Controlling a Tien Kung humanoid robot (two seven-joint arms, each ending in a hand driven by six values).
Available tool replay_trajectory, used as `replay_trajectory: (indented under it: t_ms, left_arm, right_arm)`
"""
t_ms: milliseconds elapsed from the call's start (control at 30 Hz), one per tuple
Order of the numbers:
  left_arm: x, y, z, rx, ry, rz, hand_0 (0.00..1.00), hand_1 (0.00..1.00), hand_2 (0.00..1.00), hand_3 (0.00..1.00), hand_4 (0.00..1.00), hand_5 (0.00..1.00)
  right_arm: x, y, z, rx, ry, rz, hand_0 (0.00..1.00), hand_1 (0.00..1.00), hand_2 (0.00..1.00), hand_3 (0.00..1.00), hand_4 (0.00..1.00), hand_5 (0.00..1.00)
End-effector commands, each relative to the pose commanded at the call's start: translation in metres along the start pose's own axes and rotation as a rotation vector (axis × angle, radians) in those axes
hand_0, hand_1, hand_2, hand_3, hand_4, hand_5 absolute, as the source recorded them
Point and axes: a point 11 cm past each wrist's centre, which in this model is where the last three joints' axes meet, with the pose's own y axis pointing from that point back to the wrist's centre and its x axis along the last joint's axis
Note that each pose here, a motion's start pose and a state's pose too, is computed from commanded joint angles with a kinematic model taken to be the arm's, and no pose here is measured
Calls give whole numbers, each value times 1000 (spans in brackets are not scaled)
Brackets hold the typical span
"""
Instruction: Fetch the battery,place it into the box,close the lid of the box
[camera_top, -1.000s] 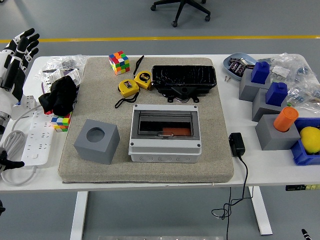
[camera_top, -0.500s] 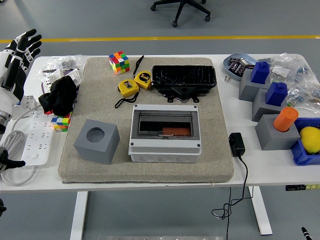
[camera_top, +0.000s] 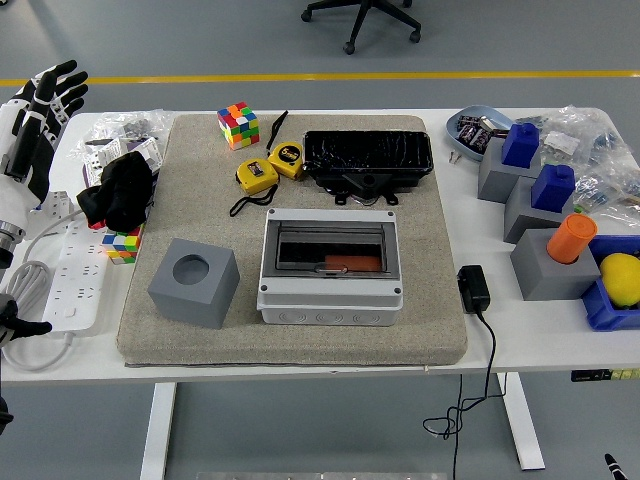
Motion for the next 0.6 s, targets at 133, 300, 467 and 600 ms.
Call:
replay_trajectory:
  t_ms: [133, 300, 467, 600]
  left_arm:
    - [0, 0, -1, 3, -3, -2, 889, 870, 844, 839, 998, 870]
    - [0, 1, -2, 7, -5, -3, 884, 869, 844, 834, 998, 874]
    - [-1, 1, -2, 7, -5, -6, 882, 869, 843, 828, 998, 873]
    - [-1, 1, -2, 7, -4, -6, 882, 869, 843, 828, 998, 873]
  right_arm:
    - [0, 0, 1, -2, 0, 0, 971, 931, 876, 898, 998, 998]
    - [-1, 1, 3, -4, 1, -1, 972, 931, 877, 896, 998, 998]
    - [-1, 0, 1, -3, -2, -1, 973, 932, 875, 896, 998, 998]
    - [0, 0, 1, -3, -3, 1, 974, 932, 875, 896, 998, 998]
